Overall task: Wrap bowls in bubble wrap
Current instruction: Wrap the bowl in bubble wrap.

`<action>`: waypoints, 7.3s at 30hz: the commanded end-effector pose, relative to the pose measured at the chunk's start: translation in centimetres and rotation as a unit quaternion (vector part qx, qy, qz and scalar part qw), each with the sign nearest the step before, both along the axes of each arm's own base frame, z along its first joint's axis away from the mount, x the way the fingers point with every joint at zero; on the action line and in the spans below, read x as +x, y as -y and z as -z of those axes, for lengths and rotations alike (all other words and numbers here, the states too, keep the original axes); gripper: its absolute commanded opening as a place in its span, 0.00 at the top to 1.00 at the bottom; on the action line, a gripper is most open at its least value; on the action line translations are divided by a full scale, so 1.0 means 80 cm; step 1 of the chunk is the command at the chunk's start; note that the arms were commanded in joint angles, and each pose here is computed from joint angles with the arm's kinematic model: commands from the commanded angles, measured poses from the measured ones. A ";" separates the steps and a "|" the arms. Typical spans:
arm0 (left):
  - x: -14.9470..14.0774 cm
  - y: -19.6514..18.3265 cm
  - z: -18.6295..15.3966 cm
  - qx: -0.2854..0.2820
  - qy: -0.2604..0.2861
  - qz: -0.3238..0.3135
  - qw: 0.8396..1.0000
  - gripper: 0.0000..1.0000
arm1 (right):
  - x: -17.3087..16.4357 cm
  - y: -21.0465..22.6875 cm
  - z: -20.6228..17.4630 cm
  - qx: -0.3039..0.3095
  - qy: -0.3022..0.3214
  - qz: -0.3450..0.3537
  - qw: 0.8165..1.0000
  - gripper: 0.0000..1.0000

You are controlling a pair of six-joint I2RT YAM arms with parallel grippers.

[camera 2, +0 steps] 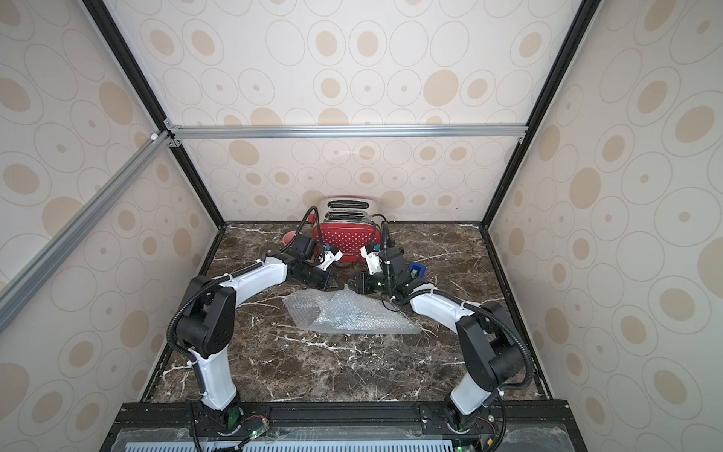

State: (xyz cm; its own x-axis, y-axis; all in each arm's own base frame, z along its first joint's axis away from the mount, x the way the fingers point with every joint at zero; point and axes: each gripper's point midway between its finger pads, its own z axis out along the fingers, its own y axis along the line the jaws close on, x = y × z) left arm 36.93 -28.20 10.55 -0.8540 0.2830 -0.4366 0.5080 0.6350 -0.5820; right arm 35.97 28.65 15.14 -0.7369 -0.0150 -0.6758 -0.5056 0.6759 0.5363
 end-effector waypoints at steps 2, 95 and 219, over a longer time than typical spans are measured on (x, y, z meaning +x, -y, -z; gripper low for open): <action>0.013 -0.002 0.004 -0.003 -0.003 -0.024 1.000 1.00 | -0.010 0.013 0.004 -0.038 -0.011 -0.006 0.999 0.53; 0.031 -0.004 0.036 0.013 -0.006 -0.052 0.999 1.00 | -0.144 0.248 0.135 -0.046 -0.212 0.339 0.915 0.38; 0.010 -0.125 -0.062 0.061 0.071 -0.278 0.956 0.29 | -0.086 -0.076 0.118 -0.085 -0.168 -0.003 0.982 1.00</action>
State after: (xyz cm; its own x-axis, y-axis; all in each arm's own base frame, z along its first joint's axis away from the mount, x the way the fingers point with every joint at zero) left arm 37.83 -21.28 15.56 -0.8350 -0.0300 -0.5495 0.2672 0.8508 -0.4525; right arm 30.19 35.22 7.34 -0.9003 -0.0842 -0.4271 -0.3366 0.7566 0.5605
